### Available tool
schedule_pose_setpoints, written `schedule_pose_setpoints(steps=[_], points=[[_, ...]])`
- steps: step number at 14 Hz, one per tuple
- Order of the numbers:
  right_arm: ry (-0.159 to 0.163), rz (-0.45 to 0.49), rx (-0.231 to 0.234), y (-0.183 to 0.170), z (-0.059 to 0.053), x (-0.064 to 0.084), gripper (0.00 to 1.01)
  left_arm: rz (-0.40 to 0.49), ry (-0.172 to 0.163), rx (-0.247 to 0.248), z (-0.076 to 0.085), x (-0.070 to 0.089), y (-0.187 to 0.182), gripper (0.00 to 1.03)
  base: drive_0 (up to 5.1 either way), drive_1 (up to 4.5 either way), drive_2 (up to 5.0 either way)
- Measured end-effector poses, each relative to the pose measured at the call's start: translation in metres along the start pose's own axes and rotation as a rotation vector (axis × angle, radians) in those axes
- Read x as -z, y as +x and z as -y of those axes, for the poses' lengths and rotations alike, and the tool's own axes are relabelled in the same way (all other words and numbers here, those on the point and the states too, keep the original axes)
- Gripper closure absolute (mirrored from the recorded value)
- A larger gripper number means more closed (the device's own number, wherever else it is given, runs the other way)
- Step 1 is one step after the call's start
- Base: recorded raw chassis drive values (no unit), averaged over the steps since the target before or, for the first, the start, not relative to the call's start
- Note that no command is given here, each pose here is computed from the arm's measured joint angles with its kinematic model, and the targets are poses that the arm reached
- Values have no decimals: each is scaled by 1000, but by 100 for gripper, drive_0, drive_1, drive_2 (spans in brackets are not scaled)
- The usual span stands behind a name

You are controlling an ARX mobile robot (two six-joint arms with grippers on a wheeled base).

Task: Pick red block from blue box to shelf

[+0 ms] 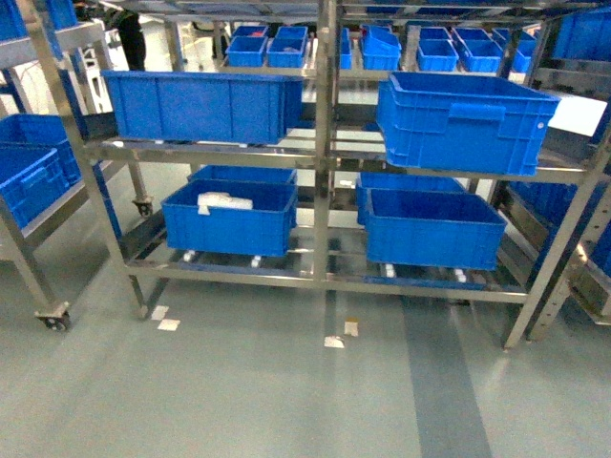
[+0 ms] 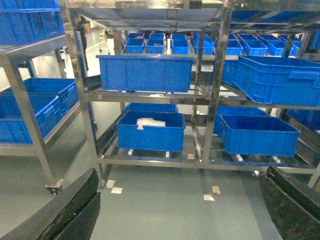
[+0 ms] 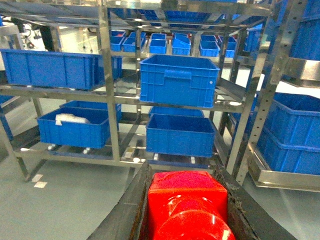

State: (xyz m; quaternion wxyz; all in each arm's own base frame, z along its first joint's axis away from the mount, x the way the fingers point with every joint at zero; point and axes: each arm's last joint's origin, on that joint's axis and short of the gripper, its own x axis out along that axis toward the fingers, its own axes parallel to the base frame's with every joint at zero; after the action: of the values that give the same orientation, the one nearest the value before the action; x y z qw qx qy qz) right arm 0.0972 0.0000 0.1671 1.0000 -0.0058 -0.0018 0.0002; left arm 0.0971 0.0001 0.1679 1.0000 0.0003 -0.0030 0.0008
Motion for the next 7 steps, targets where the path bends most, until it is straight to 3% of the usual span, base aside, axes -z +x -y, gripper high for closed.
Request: schedule_pose_setpoints(steps=[7], points=[[0,-2,0,0,0,0,73,0,0,2,0,0,0,5,-163,-163,-163]])
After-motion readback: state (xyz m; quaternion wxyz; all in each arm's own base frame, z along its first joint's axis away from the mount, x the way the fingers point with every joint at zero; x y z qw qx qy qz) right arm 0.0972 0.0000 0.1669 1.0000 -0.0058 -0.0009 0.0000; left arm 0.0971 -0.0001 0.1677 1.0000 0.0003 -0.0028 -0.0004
